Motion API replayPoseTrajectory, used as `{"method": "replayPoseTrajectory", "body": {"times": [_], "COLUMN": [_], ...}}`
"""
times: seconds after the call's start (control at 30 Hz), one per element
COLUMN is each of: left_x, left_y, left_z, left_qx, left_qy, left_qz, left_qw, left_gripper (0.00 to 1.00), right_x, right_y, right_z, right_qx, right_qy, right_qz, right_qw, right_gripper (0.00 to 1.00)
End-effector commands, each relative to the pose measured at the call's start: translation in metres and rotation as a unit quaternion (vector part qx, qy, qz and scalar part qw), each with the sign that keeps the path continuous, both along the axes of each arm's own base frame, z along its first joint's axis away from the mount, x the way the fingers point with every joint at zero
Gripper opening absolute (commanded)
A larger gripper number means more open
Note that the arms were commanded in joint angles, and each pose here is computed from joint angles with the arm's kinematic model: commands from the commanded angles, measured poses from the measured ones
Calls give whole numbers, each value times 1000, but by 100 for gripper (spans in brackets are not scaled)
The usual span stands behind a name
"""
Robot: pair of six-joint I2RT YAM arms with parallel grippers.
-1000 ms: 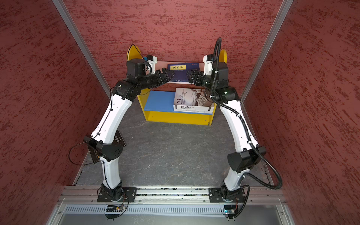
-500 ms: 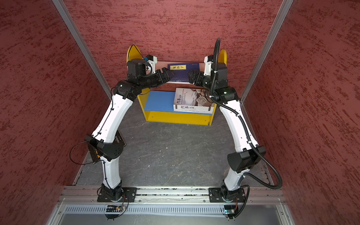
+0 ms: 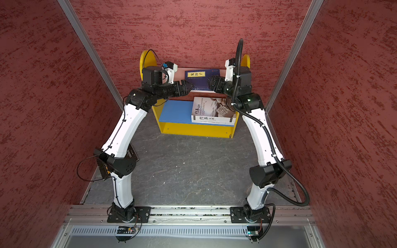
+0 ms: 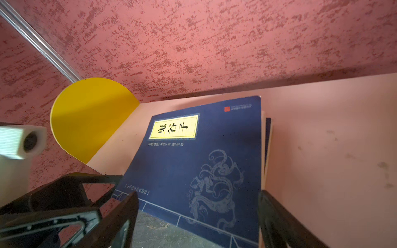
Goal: Stacking books/files
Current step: Place the book at the bookshelf.
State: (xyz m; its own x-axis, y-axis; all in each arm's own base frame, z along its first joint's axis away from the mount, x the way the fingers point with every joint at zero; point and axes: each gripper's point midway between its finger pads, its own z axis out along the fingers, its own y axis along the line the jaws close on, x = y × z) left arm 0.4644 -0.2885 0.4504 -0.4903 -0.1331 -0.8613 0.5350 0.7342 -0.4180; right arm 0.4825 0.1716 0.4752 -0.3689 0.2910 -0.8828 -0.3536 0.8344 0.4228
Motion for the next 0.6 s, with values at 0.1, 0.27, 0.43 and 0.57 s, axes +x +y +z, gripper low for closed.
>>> {"method": "replayPoseTrajectory", "body": {"times": [0.1, 0.27, 0.43, 0.57], "left_x": [5, 8, 11, 15], "left_y": [0, 2, 3, 3], "left_z": [-10, -14, -17, -18], "left_qx": [68, 88, 114, 134], "left_qy": [-49, -60, -75, -94], "left_qz": [-10, -7, 0, 16], "left_qw": [996, 994, 991, 986], "left_gripper": [79, 77, 75, 70], "right_x": [-3, -6, -9, -10], "right_y": [-1, 3, 8, 8], "right_z": [-9, -11, -16, -16], "right_qx": [-22, -17, -18, -17], "right_qy": [14, 22, 33, 34], "right_qz": [0, 12, 19, 18], "right_qw": [1000, 1000, 999, 999], "right_gripper": [86, 85, 84, 84]}}
